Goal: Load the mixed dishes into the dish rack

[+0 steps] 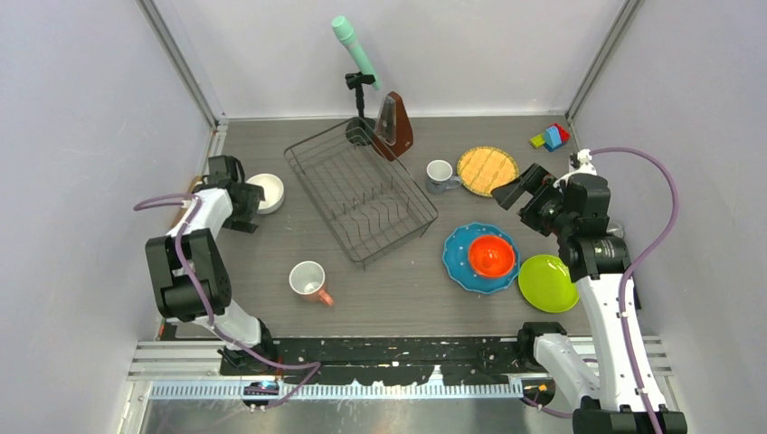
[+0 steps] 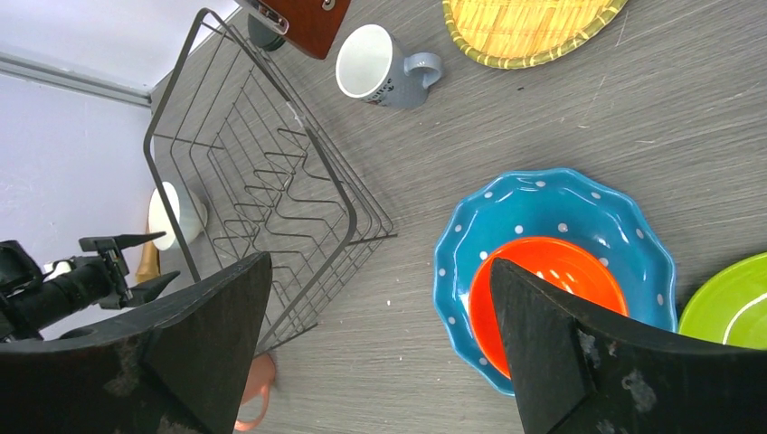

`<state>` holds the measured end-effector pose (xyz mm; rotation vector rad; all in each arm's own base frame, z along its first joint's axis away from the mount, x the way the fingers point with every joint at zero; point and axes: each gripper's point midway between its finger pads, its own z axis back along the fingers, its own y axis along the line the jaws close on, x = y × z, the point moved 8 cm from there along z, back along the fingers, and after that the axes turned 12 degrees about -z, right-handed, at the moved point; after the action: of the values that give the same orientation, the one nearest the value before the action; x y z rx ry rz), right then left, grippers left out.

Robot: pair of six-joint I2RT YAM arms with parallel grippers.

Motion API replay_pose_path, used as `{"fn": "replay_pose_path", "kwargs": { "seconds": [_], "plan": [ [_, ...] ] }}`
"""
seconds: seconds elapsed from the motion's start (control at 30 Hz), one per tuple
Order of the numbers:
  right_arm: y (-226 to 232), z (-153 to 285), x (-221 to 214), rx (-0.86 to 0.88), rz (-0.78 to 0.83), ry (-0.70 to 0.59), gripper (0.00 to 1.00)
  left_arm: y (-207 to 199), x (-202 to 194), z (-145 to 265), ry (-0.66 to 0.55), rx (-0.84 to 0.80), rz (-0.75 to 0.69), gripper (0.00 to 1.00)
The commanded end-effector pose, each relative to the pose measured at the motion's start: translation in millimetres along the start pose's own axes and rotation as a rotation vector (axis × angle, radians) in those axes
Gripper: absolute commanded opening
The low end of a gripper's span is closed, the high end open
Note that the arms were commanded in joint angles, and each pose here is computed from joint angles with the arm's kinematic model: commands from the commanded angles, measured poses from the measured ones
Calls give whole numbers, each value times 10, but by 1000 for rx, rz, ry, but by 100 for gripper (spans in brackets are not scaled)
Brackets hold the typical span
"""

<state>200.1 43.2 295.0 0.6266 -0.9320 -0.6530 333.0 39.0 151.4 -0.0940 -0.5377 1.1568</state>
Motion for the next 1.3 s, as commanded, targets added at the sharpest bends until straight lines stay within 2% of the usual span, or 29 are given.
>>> {"fn": "replay_pose_path", "kwargs": {
  "seconds": [0.0, 0.07, 0.17, 0.2, 0.23, 0.33, 0.37, 0.47, 0.6, 0.67, 0.77, 0.9, 1.0, 1.17, 1.27],
  "plan": [
    [106, -25, 53, 51, -2, -4, 96, -145, 141, -131, -58, -21, 111, 67],
    [107, -41, 56, 46, -7, 1, 96, -147, 124, -198, -43, -12, 119, 55],
    [106, -62, 54, 43, -12, 11, 96, -122, 100, -261, -26, 16, 109, 49],
    [107, -70, 55, 42, -14, 13, 96, -106, 96, -278, -26, 31, 104, 44],
    [117, -69, 59, 46, -14, 14, 96, -82, 91, -290, -27, 49, 102, 37],
    [127, -76, 66, 46, -20, 15, 95, -94, 120, -259, -37, 53, 80, 5],
    [136, -75, 70, 49, -23, 15, 95, -98, 131, -219, -39, 54, 75, 0],
    [164, -85, 69, 66, -33, 27, 95, -132, 150, -44, -42, 2, 58, 0],
    [290, -128, 26, 186, -43, 111, 96, -181, 105, 304, -55, -125, 91, 0],
    [384, -170, -1, 257, -58, 154, 98, -189, 138, 549, -99, -197, 101, 0],
    [577, -259, 32, 364, -127, 192, 100, -196, 228, 890, -164, -250, 43, 0],
    [840, -345, 48, 464, -133, 217, 100, -256, 247, 1247, -150, -331, -59, 0],
    [1075, -410, -67, 510, -49, 226, 100, -383, 113, 1440, -20, -509, -123, 0],
    [1399, -494, -422, 624, 44, 260, 100, -656, -222, 1595, 254, -863, -150, 0],
    [1565, -495, -570, 747, 163, 201, 100, -812, -498, 1679, 422, -968, -233, 0]
  ]
}}
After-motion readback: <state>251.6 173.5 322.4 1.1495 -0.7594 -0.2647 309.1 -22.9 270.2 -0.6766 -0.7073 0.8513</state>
